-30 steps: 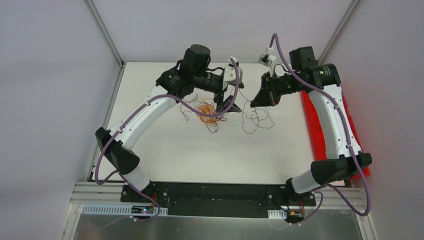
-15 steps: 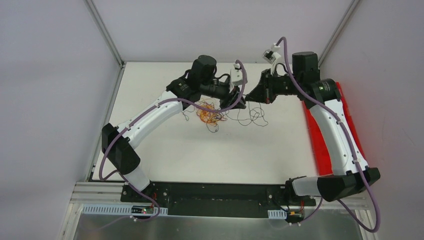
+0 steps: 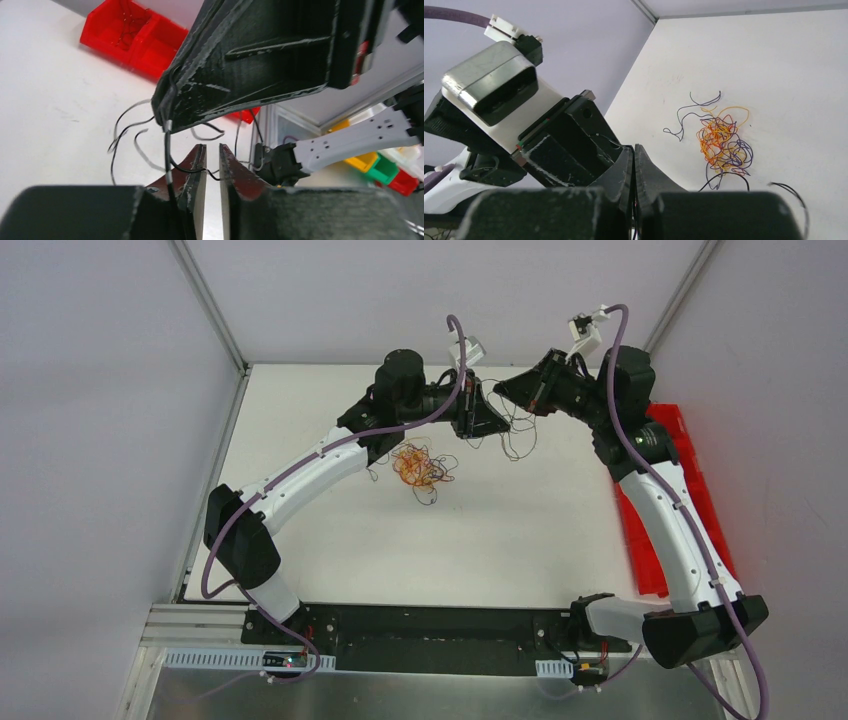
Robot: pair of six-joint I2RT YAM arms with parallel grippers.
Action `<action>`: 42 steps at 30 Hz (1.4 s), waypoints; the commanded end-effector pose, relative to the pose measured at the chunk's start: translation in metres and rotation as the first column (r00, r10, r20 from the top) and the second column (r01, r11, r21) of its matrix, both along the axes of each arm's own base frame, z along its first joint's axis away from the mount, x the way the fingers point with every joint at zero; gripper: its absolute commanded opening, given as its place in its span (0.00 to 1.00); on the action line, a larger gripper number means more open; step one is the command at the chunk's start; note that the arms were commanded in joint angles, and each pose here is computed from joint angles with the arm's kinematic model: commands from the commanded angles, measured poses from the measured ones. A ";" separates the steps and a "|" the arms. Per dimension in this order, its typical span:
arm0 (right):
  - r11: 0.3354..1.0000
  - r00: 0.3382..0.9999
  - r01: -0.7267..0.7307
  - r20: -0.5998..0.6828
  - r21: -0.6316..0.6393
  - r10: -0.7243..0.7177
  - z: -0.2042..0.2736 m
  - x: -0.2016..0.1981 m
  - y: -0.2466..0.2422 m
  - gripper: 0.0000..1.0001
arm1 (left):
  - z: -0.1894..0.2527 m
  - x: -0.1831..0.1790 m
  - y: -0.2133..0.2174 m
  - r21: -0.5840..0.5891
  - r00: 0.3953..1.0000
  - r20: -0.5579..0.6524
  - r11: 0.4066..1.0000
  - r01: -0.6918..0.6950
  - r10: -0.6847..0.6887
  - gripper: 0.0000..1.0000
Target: Untangle the cables
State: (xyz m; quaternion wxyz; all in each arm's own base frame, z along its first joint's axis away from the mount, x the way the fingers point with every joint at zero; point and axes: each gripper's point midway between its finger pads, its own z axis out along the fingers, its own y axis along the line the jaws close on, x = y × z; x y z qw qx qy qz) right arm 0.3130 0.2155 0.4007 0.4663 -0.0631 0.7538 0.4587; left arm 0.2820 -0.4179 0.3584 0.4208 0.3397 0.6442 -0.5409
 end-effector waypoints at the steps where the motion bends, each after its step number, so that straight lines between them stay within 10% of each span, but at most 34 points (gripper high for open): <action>1: 0.993 0.996 0.061 0.062 0.097 -0.067 0.030 0.000 -0.004 0.00 | 0.057 -0.027 0.002 -0.158 0.996 -0.022 0.984 0.082 -0.087 0.23; 8: 0.991 0.997 0.040 0.066 0.130 -0.049 0.034 -0.004 -0.001 0.00 | 0.058 -0.037 -0.005 -0.197 0.980 -0.104 0.969 0.149 -0.172 0.65; 18: 0.993 0.995 0.020 0.096 0.116 -0.031 0.037 -0.015 -0.002 0.00 | 0.047 -0.023 0.000 -0.162 0.988 -0.116 0.983 0.082 -0.102 0.80; 32: 0.978 0.986 0.163 -0.042 0.130 -0.159 0.019 -0.007 -0.002 0.00 | 0.030 0.038 0.010 -0.003 0.954 0.017 0.954 -0.301 0.301 0.77; 38: 0.979 0.984 0.170 -0.068 0.110 -0.163 0.012 -0.013 -0.005 0.00 | 0.021 0.056 0.028 0.070 0.906 0.115 0.906 -0.417 0.408 0.29; 42: 0.980 0.982 0.179 -0.082 0.089 -0.171 0.003 -0.015 -0.007 0.00 | 0.023 0.050 0.029 0.071 0.915 0.142 0.918 -0.389 0.377 0.21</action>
